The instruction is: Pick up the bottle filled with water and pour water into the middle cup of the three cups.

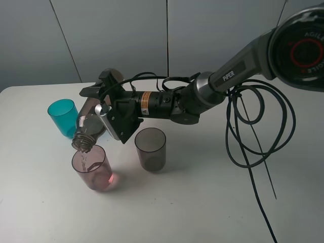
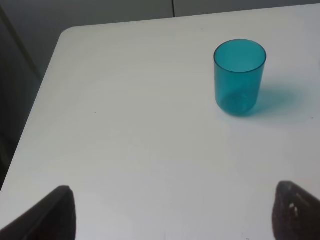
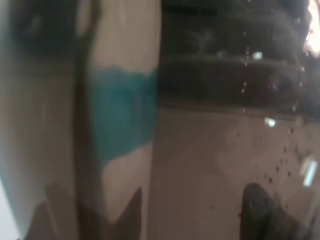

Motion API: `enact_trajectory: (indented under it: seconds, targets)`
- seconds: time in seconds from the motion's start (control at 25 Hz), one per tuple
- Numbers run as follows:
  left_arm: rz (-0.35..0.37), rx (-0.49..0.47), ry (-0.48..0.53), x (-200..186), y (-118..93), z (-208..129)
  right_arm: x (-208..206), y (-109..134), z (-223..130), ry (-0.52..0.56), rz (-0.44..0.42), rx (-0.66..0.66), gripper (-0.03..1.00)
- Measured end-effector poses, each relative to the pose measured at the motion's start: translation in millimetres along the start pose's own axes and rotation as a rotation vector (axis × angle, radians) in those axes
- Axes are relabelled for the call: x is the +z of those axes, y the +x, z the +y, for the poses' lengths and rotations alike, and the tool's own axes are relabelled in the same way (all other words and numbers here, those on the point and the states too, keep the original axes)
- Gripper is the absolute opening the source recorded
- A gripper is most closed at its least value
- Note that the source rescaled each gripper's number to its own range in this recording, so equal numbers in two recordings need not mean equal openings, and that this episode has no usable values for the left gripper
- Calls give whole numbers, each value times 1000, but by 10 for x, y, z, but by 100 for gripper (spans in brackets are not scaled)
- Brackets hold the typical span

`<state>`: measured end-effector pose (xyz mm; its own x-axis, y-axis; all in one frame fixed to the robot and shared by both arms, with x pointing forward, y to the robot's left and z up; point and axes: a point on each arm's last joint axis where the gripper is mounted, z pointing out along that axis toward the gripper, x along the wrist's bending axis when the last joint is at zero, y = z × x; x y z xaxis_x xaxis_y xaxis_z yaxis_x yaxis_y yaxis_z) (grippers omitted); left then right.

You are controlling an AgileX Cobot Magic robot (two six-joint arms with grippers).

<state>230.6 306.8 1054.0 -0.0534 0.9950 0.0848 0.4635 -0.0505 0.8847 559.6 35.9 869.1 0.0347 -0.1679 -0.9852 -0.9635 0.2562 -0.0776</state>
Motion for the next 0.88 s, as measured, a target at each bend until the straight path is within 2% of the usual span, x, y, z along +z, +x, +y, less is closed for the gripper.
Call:
enact_trajectory:
  seconds: [0.88]
  targets:
    - [0,0,0,0,0,0,0,3,10,-12,2,-67,0]
